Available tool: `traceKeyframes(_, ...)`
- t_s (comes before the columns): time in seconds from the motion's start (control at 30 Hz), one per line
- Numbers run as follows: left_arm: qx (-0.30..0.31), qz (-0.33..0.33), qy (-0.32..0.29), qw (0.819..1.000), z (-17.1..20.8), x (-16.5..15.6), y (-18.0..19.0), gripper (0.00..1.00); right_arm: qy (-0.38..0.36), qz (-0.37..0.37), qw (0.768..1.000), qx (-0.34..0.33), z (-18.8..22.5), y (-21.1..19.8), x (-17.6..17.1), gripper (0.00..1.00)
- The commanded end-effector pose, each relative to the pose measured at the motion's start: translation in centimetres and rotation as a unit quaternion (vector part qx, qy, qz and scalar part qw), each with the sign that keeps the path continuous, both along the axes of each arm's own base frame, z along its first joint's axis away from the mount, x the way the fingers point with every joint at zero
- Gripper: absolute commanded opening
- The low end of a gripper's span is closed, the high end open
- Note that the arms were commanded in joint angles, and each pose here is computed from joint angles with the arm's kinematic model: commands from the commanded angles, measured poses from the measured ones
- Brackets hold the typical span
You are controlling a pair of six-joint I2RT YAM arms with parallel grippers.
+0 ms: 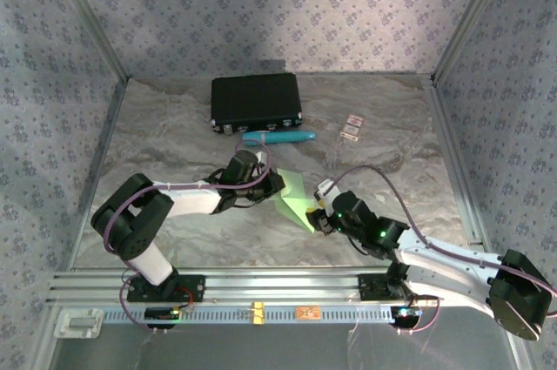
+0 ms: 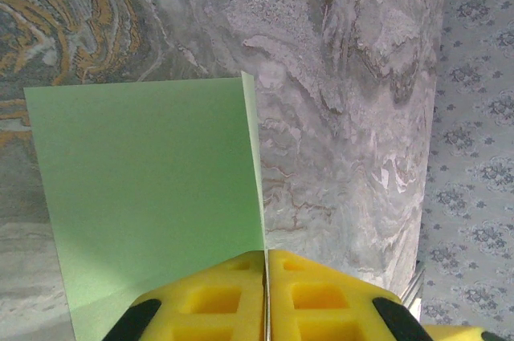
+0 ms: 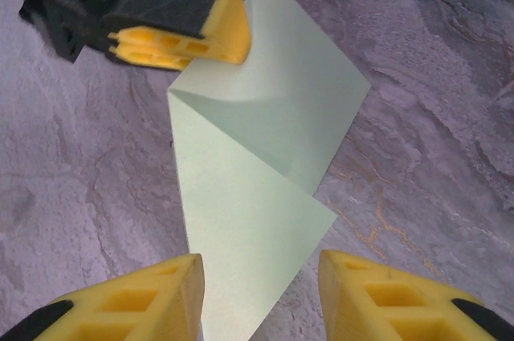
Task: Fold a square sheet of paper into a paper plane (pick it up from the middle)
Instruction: Fourth fold the wing at the center of the table.
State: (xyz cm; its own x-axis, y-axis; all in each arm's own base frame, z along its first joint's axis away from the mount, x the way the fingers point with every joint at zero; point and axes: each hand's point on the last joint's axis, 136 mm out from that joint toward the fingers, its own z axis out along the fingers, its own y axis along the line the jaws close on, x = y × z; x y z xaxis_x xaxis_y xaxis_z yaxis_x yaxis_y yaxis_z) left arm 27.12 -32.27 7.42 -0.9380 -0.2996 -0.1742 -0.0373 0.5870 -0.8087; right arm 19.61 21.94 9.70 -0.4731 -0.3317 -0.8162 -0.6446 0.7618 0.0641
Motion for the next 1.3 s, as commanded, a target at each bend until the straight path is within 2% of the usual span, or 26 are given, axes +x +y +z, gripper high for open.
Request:
traceKeyframes(0.0,-0.015,-0.005,-0.003,1.0,0.7,0.4,-0.5,0.1,-0.034,0.024,0.999,-0.03,0.4,1.0,0.1,0.42)
traceKeyframes(0.4,-0.019,-0.006,0.0,1.0,0.8,0.5,-0.8,0.1,-0.048,0.04,0.99,-0.127,-2.4,3.4,-0.2,0.44)
traceKeyframes(0.67,-0.02,-0.005,0.0,1.0,0.9,0.5,-0.8,0.1,-0.057,-0.003,0.98,-0.193,-4.8,3.0,0.8,0.43)
traceKeyframes(0.83,-0.019,-0.004,0.001,1.0,0.8,0.6,-0.8,0.1,-0.057,-0.014,0.979,-0.195,-5.3,2.9,1.0,0.39)
traceKeyframes(1.0,-0.018,-0.004,0.002,1.0,0.7,0.5,-0.8,0.1,-0.048,-0.013,0.981,-0.187,-5.6,2.9,0.7,0.3)
traceKeyframes(1.27,-0.018,-0.003,0.002,1.0,0.8,0.6,-0.7,0.1,-0.038,-0.011,0.985,-0.17,-5.7,3.1,0.3,0.26)
